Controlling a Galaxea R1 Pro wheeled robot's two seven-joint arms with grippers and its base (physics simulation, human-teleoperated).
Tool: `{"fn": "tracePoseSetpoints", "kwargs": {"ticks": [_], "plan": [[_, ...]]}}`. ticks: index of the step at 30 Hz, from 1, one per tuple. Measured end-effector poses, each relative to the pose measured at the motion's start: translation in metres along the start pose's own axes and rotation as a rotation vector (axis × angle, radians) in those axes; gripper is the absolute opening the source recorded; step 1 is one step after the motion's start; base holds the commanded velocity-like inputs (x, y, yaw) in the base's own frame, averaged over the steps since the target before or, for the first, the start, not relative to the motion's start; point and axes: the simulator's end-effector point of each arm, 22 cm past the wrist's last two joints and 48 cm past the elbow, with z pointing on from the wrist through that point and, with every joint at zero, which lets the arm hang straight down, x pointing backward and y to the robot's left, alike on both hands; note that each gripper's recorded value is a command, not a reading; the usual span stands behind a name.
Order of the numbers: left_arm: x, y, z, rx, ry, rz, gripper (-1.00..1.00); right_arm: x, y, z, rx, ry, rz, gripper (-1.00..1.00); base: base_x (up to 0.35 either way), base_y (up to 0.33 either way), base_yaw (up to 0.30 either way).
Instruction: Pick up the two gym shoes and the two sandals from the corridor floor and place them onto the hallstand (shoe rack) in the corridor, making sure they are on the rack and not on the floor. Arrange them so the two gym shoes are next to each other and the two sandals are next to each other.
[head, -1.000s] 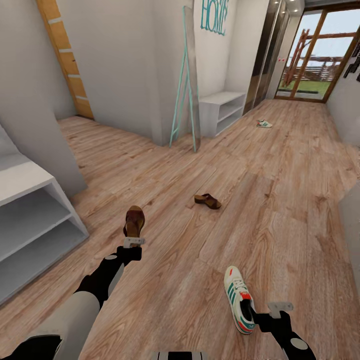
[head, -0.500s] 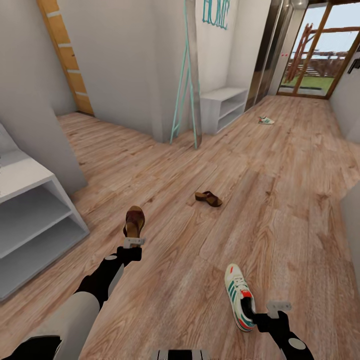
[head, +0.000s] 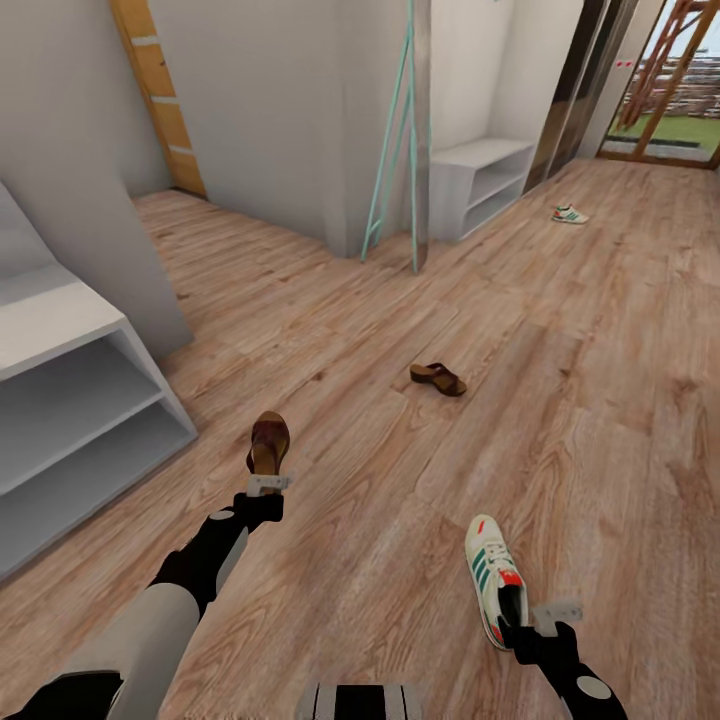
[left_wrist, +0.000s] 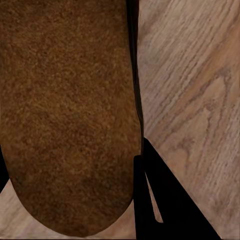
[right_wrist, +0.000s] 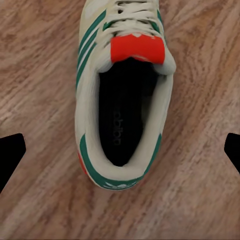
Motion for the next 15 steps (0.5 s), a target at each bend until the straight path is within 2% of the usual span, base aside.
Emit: {"fn": "tracePoseSetpoints", "kwargs": {"ticks": [8,15], "plan": [[0.026,0.0,0.014,0.003,0.042,-0.005,-1.0,0.021,0.001,0.006,-0.002,0.042,-0.002,1.0,0.0,0.0,0.129],[0.038,-0.001,0.026,0.005,0.063,-0.007,-1.0,0.041,0.002,0.011,-0.003,0.081,-0.005,1.0,0.0,0.0,0.04]]}}
